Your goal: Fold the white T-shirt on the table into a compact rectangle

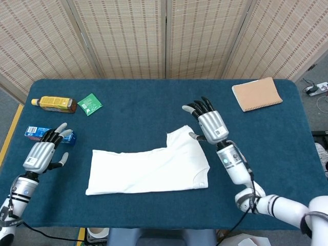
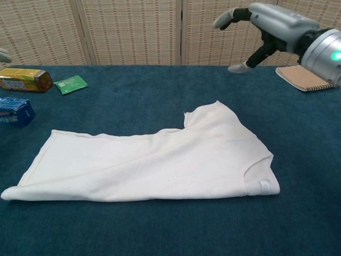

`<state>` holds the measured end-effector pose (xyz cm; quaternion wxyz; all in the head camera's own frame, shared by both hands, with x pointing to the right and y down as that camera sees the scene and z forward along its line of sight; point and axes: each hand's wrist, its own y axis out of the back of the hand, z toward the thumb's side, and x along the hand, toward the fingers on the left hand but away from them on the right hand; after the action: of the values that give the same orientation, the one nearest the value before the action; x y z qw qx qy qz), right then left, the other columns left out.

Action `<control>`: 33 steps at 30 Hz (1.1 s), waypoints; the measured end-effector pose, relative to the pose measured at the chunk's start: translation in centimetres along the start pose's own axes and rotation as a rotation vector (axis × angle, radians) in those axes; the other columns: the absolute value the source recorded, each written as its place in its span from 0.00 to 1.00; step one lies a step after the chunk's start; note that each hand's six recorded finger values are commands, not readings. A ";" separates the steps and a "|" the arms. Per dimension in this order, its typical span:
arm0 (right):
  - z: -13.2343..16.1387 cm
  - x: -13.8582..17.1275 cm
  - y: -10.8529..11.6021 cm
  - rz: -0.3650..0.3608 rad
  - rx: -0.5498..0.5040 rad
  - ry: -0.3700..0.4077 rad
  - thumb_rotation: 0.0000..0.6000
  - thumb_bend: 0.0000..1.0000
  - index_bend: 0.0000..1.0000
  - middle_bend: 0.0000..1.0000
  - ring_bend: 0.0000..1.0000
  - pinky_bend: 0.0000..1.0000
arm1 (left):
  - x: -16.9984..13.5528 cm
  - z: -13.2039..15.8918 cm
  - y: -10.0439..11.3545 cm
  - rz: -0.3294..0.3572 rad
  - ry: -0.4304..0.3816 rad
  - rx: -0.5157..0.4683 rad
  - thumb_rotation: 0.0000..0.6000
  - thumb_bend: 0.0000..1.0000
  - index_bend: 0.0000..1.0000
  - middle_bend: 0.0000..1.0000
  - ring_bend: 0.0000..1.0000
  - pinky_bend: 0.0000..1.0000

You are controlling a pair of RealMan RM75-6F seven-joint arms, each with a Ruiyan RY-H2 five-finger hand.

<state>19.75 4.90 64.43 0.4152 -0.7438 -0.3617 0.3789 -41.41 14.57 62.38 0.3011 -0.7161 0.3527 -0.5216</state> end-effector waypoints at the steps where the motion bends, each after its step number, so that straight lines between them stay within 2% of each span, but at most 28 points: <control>1: -0.3 0.8 0.9 0.000 0.006 -0.002 1.00 0.14 0.22 0.22 0.10 0.00 | 0.1 -0.1 0.0 -0.004 -0.010 0.017 1.00 0.48 0.19 0.00 0.00 0.00; 5: -1.8 4.6 4.5 -0.004 0.034 -0.032 1.00 0.14 0.25 0.23 0.10 0.00 | 0.6 -0.7 -0.2 -0.018 -0.053 0.107 1.00 0.48 0.23 0.00 0.00 0.00; 11: -2.9 8.4 7.0 -0.026 0.059 -0.067 1.00 0.14 0.28 0.24 0.10 0.00 | 0.8 -1.8 -1.5 -0.078 -0.126 0.225 1.00 0.47 0.27 0.00 0.00 0.00; 15: -3.0 9.3 7.2 -0.026 0.062 -0.073 1.00 0.14 0.28 0.24 0.10 0.00 | 1.0 -1.6 -3.1 -0.143 -0.173 0.305 1.00 0.48 0.31 0.00 0.00 0.00; 19: -2.9 9.6 7.0 -0.024 0.060 -0.071 1.00 0.14 0.29 0.24 0.10 0.00 | 1.6 -0.8 -3.9 -0.175 -0.182 0.300 1.00 0.67 0.33 0.00 0.00 0.00; 20: -2.8 9.8 6.8 -0.021 0.061 -0.069 1.00 0.14 0.29 0.24 0.10 0.00 | 1.7 -0.6 -4.1 -0.184 -0.184 0.302 1.00 0.68 0.32 0.00 0.00 0.00; 23: -2.9 9.9 6.7 -0.022 0.062 -0.071 1.00 0.14 0.29 0.24 0.10 0.00 | 2.1 -0.1 -4.7 -0.219 -0.181 0.294 1.00 0.67 0.31 0.00 0.00 0.00; 28: -3.2 10.2 6.6 -0.026 0.063 -0.080 1.00 0.14 0.30 0.25 0.10 0.00 | 3.2 0.6 -5.6 -0.248 -0.162 0.268 1.00 0.60 0.30 0.00 0.00 0.00; 33: -3.7 10.7 6.7 -0.034 0.062 -0.094 1.00 0.14 0.31 0.25 0.10 0.00 | 4.7 1.0 -6.6 -0.281 -0.122 0.245 1.00 0.59 0.30 0.00 0.00 0.00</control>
<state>29.22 10.09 56.99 0.4270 -0.7057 -0.3813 0.4175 -38.24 14.52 69.89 0.3310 -0.7466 0.1643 -0.5531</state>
